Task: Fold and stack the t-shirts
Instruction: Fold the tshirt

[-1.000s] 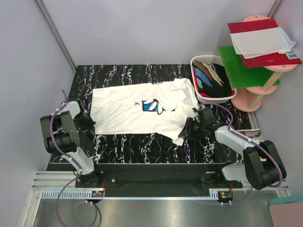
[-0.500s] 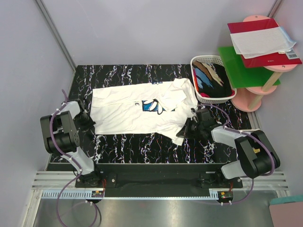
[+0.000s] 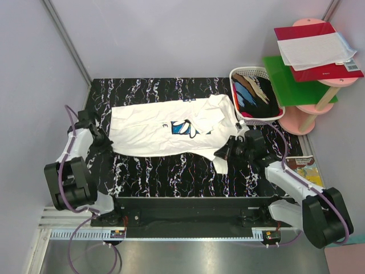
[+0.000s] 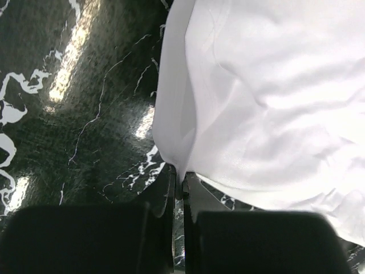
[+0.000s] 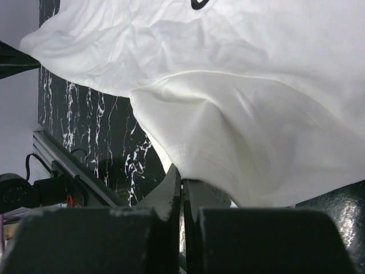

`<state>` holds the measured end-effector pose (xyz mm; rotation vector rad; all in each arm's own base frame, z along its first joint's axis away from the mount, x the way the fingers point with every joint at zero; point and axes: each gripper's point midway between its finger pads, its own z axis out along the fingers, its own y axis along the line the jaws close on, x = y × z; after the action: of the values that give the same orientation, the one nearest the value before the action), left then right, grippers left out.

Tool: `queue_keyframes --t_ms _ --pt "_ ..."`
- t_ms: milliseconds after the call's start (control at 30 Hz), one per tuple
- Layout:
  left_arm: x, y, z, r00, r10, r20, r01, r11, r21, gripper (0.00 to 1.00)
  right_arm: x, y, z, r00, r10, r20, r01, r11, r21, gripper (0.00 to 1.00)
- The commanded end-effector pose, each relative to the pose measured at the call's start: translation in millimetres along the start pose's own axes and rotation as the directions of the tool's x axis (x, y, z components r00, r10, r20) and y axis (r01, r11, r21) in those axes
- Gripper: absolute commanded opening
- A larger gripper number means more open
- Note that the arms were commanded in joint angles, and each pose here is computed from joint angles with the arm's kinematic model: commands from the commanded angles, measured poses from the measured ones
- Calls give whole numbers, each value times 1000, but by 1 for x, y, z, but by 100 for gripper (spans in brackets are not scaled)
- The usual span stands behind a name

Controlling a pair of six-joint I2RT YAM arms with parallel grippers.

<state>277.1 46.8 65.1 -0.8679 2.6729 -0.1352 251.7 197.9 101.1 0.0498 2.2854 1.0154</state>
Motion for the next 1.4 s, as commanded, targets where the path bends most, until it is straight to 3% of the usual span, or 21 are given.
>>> queue_keyframes --t_ms 0,400,633,900,1067,1233,1367 --pt "-18 -20 -19 995 15 100 -24 995 96 0 -20 -2 -3 995 -78 61 75 996 43 0" --pt "-73 -66 -39 980 -54 194 21 986 167 0 -61 1 17 985 -139 103 130 987 91 0" --pt "-80 -76 -10 994 -63 91 51 990 128 0 -76 10 29 985 -151 81 145 986 78 0" --pt "-85 -84 -10 995 -53 85 42 990 131 0 -90 12 38 979 -185 79 178 980 89 1" --pt "-61 -65 -30 995 -38 88 32 997 73 0 -83 18 36 984 -173 35 171 984 53 1" --pt "-10 -41 -41 997 -58 44 55 997 48 0 -72 15 30 986 -165 8 164 985 59 1" --pt "10 -24 -56 993 -87 80 85 996 25 0 -65 13 28 987 -162 -11 162 985 57 1"
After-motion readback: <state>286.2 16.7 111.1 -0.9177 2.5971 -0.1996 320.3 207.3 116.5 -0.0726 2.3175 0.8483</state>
